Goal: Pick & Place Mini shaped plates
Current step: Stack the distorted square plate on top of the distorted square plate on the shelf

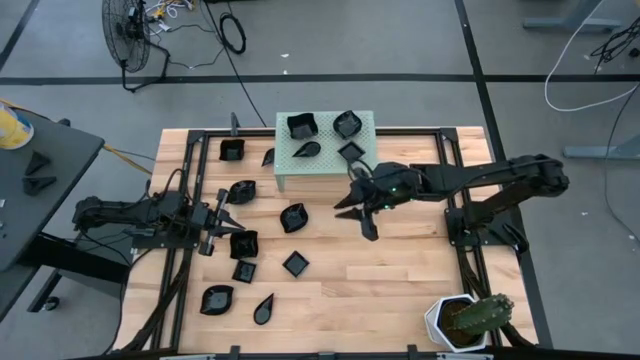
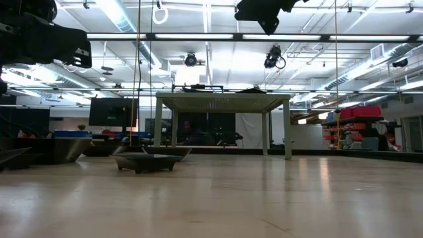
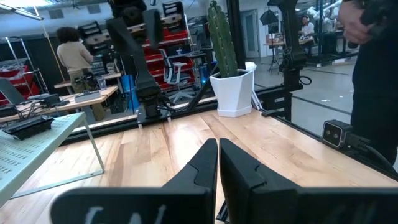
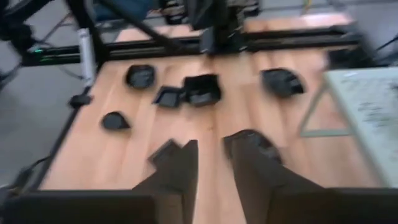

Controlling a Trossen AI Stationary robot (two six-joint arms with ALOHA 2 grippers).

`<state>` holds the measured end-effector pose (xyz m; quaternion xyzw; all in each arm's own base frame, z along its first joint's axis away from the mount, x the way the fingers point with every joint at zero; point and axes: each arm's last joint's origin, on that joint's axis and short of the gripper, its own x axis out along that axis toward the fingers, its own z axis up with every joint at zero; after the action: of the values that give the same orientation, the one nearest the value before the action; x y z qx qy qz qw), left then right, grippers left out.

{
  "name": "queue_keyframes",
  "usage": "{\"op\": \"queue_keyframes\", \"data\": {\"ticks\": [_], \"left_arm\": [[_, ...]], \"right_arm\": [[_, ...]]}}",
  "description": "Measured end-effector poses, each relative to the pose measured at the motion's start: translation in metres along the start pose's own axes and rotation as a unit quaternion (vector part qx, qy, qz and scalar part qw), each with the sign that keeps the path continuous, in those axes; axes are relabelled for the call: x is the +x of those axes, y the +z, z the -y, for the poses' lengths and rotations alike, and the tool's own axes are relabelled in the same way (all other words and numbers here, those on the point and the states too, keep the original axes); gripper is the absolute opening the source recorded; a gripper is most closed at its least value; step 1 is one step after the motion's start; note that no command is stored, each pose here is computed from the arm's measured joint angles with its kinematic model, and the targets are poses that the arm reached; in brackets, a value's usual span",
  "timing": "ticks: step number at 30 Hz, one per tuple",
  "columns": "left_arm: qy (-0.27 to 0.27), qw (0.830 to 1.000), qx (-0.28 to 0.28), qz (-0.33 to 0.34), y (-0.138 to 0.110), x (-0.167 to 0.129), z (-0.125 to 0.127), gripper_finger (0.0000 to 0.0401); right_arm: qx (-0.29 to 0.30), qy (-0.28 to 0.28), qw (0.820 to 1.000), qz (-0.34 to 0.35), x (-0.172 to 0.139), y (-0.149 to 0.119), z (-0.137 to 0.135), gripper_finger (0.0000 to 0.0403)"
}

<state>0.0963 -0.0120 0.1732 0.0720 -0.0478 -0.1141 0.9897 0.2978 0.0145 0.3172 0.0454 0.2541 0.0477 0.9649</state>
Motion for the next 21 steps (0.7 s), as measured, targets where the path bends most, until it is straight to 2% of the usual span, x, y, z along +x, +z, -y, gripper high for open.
{"op": "queue_keyframes", "data": {"ticks": [6, 10, 21], "left_arm": [[0.0, 1.0, 0.0, 0.0, 0.0, 0.0, 0.0, 0.0023], [0.0, 1.0, 0.0, 0.0, 0.0, 0.0, 0.0, 0.0023], [0.0, 1.0, 0.0, 0.0, 0.0, 0.0, 0.0, 0.0023]], "right_arm": [[-0.005, -0.022, 0.998, 0.06, -0.025, -0.001, 0.006, 0.0043], [0.003, -0.042, 0.996, 0.077, -0.048, -0.007, 0.016, 0.0009], [0.001, -0.079, 0.995, 0.054, -0.109, -0.026, 0.023, 0.0011]]}}
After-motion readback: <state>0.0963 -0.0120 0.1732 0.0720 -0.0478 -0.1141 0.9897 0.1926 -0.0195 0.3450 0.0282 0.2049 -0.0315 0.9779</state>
